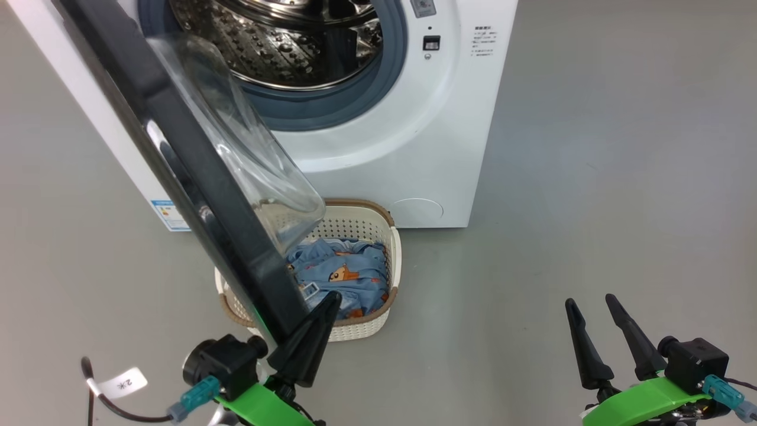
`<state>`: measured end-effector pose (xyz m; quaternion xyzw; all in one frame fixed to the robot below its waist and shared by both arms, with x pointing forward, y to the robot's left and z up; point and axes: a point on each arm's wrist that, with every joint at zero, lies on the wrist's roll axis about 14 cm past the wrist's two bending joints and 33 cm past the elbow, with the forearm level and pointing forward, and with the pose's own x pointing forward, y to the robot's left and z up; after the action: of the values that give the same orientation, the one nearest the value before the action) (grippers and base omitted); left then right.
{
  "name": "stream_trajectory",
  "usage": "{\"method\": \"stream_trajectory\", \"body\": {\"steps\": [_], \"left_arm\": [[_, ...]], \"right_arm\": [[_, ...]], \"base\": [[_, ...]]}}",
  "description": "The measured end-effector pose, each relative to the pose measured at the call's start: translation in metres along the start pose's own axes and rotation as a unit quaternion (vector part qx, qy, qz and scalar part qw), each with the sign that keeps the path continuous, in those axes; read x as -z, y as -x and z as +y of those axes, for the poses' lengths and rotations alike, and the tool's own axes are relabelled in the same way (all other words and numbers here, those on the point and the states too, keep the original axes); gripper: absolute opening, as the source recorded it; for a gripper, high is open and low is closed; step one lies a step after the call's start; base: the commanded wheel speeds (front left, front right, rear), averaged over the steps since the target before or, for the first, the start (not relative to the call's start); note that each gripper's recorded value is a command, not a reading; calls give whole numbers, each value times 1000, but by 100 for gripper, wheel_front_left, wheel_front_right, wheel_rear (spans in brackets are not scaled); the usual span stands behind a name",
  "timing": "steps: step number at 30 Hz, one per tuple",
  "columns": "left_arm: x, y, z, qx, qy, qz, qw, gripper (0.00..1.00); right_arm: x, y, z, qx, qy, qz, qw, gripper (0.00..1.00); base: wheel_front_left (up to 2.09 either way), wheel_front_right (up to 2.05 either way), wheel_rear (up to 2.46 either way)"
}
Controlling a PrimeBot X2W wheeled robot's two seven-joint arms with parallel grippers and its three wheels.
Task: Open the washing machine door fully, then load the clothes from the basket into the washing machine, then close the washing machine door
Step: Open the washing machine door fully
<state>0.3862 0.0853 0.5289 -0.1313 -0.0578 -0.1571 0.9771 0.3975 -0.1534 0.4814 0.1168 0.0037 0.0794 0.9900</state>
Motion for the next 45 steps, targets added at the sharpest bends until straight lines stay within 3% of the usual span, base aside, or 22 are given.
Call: {"method": "stream_trajectory", "body": {"steps": [20,38,45], "left_arm": [[-16,42,54,-121,-18,-19,992,0],[-33,104,109,-248,-32,-39,968,0],[-34,131,143,-312,-29,-39,949,0]], "right_arm": [[2,-14,30,-43,-10,2,999,100],[13,-31,73,-104,-16,17,994,100],[14,-33,81,-114,-17,18,993,100]], "base": [[0,0,0],[0,0,0],[0,0,0]]}}
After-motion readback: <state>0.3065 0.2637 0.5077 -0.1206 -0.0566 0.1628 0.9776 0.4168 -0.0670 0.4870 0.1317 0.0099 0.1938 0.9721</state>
